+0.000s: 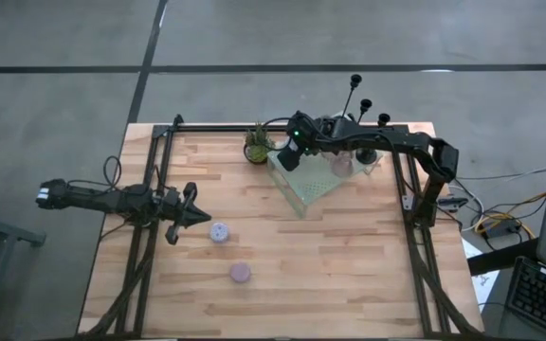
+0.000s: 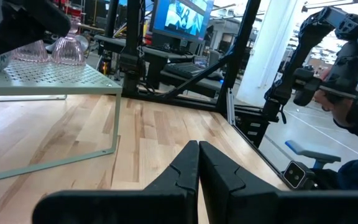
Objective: Pick & Place candle stick holders
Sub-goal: Put the blue scented candle on the shelf, then put the pink scented candle on the shelf aligned with the other scented candle
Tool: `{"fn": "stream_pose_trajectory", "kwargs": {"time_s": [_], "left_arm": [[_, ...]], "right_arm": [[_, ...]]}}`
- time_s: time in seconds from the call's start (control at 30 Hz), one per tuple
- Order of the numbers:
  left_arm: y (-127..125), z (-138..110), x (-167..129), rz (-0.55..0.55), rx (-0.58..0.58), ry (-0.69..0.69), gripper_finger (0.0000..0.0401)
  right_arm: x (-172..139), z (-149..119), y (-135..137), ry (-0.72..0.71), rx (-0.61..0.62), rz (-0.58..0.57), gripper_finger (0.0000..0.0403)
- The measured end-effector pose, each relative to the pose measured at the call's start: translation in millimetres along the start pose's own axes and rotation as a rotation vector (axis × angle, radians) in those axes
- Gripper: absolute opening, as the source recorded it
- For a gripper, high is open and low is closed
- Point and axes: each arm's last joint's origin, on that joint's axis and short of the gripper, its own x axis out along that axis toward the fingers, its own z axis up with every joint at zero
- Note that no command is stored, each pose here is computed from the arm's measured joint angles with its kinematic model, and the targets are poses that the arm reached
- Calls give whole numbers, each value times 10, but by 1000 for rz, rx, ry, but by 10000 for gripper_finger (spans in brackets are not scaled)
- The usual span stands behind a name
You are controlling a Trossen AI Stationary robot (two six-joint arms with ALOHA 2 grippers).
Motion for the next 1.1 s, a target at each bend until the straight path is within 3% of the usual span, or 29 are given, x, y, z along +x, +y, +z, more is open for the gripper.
{"fn": "stream_pose_trajectory", "kwargs": {"time_s": [0.43,0.87,1.1], "left_arm": [[0,1,0,0,0,0,14],[0,0,0,0,0,0,14],[0,0,0,0,0,0,14]], "right_arm": [[-4,2,1,-3,-37,2,368],[-483,34,64,-72,-57,65,368],[-756,-94,313,-96,-119,139,351]]}}
